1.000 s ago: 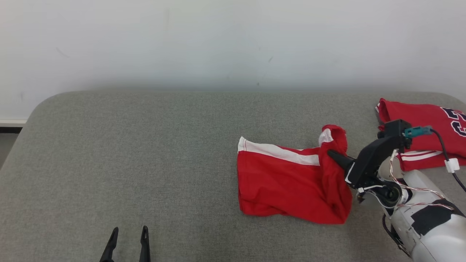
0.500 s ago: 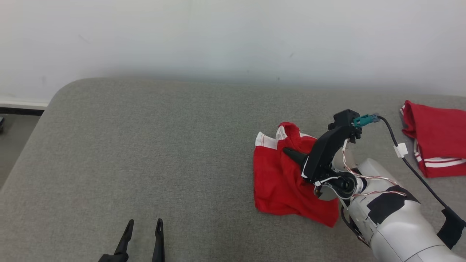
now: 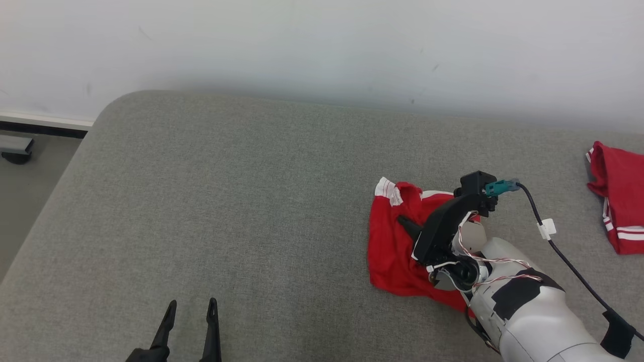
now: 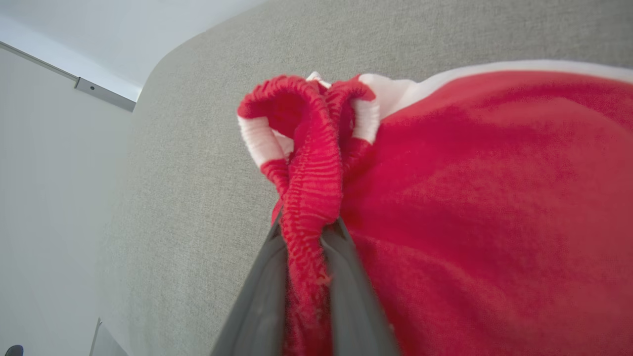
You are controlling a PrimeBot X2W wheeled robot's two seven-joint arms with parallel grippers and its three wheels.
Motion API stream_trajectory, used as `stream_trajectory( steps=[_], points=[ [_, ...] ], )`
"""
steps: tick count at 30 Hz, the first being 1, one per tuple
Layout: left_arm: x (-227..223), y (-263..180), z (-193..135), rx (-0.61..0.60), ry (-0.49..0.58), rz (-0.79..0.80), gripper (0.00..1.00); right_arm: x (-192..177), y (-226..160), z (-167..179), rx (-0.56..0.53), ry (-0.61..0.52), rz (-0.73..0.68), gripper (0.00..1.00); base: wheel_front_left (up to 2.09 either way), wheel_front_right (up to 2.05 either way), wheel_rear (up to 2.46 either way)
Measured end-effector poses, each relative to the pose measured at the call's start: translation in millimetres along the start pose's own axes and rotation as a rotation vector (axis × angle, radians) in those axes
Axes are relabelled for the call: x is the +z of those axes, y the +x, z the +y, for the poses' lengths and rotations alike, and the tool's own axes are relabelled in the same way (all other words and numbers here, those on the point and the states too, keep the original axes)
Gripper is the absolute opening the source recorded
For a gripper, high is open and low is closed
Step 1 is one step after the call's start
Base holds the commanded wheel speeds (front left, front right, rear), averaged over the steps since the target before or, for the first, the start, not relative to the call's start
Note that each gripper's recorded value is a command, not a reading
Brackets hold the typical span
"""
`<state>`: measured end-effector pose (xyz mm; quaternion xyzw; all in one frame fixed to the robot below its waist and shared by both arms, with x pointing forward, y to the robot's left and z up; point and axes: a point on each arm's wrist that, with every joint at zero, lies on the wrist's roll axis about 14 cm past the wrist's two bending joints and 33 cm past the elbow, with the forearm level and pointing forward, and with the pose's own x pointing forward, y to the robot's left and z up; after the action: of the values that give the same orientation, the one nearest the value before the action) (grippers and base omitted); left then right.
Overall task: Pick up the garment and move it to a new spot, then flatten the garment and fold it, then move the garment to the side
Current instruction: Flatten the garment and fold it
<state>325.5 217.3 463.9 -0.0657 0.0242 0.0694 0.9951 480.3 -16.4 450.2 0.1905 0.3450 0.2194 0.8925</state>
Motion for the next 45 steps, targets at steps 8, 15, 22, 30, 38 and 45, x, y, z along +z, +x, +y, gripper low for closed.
stream_trajectory(
  steps=[8,15,22,30,38,45],
  points=[
    [4,-2,2,0.001,0.007,-0.016,1.00,52,-19,9,0.038,0.007,-0.206,1.00,0.00,0.00,0.00],
    [6,-1,-2,-0.018,0.018,-0.021,1.00,101,-61,-16,0.015,-0.037,-0.444,1.00,0.00,0.00,0.00],
    [7,5,-14,-0.061,0.033,-0.027,1.00,109,-107,-47,-0.045,-0.163,-0.648,1.00,0.00,0.00,0.00],
    [16,15,-27,-0.102,0.054,-0.054,1.00,91,-144,-71,-0.104,-0.289,-0.728,1.00,0.00,0.00,0.00],
    [20,22,-33,-0.115,0.074,-0.068,1.00,62,-186,-80,-0.184,-0.300,-0.857,1.00,0.00,0.00,0.00],
    [21,22,-35,-0.124,0.079,-0.071,1.00,26,-204,-87,-0.272,-0.250,-0.887,1.00,0.00,0.00,0.00]
  ],
)
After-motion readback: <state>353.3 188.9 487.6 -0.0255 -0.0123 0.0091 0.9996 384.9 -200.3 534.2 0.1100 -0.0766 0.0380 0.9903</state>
